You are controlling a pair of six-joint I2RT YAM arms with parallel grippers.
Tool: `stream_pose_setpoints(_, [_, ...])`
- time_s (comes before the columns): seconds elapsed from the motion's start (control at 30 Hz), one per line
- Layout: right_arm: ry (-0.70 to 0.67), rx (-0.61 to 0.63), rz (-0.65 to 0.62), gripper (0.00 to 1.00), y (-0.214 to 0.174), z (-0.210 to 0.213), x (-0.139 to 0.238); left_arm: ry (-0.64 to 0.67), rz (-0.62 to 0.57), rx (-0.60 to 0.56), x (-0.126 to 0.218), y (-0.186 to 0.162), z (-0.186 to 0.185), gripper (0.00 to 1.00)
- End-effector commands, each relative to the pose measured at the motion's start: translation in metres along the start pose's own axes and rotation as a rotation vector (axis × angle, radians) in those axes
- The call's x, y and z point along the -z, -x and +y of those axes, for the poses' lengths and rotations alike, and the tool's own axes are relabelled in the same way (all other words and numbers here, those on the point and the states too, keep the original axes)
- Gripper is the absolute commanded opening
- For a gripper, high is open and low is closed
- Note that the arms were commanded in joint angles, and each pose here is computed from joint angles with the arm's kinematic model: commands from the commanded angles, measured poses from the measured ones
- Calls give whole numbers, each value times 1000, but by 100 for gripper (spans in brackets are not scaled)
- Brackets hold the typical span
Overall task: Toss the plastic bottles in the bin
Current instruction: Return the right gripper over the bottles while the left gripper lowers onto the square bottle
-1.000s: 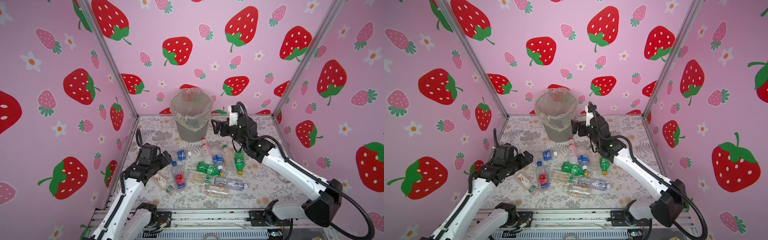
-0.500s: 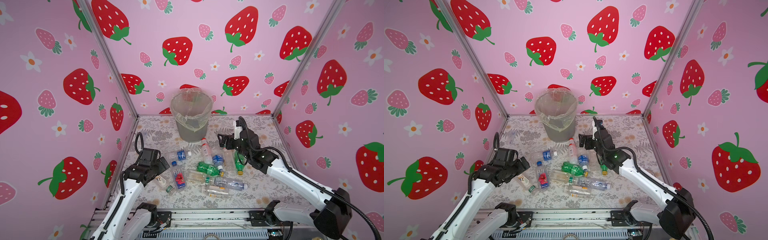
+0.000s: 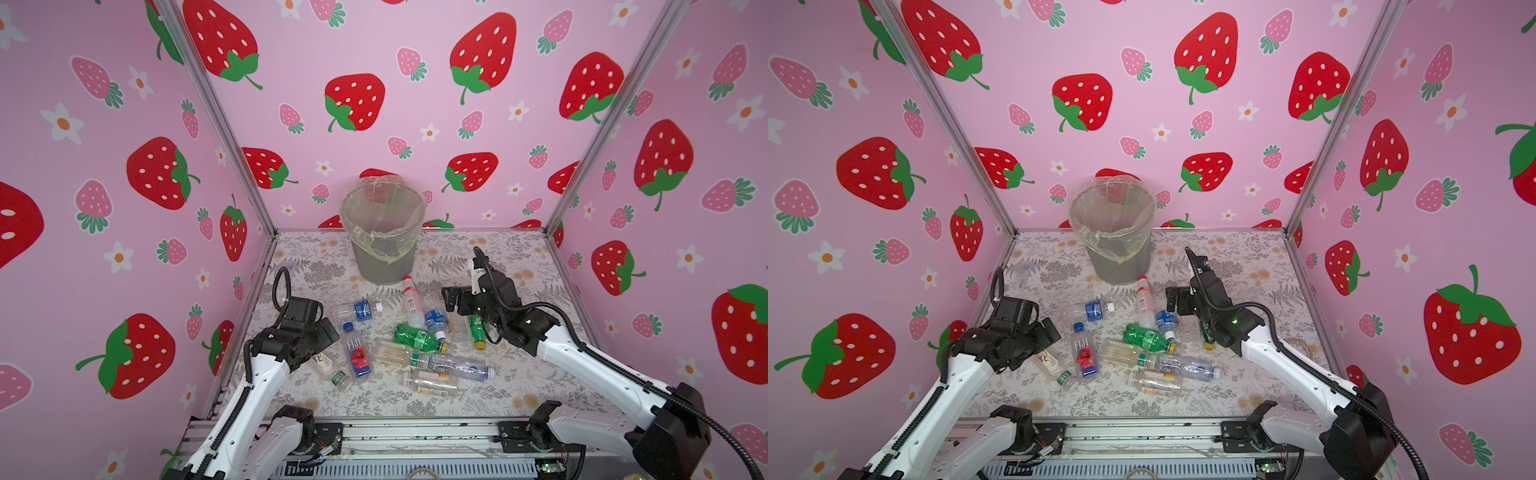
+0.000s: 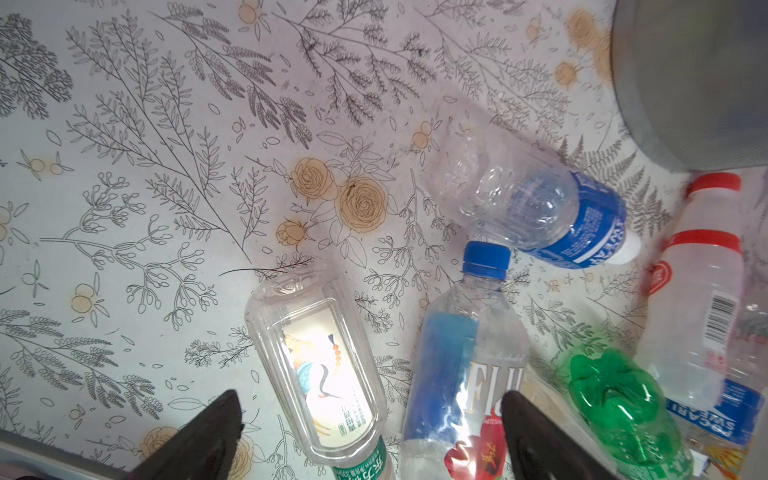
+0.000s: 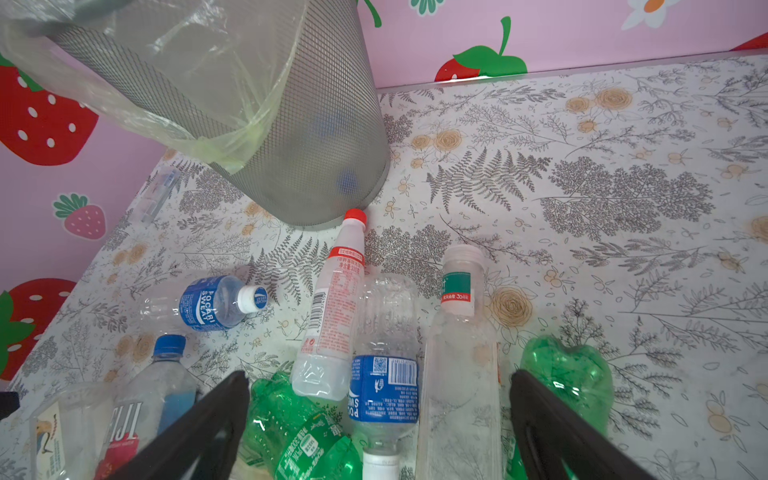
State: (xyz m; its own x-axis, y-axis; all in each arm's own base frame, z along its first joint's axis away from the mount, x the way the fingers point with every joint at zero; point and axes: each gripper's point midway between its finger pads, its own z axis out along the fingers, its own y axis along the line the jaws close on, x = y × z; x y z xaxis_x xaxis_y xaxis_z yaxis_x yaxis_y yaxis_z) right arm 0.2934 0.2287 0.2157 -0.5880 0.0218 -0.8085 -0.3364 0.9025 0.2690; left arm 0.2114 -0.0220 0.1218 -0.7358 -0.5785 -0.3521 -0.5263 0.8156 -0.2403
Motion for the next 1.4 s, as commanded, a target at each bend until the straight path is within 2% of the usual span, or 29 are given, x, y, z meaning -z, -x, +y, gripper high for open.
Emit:
stream_pose_setpoints(0.0, [-15,-20,-2,99,-3,-7,8,54,-13,28,-5,-4,14,99])
stream_pose_setpoints(0.43, [-35,-35,-24,99,-8,-18,19,84,-30,70,-26,-12,24,99])
stream_pose_setpoints(1.37, [-32,-33,6,99,-16,-20,14,190,12,22,-60,-18,31,99])
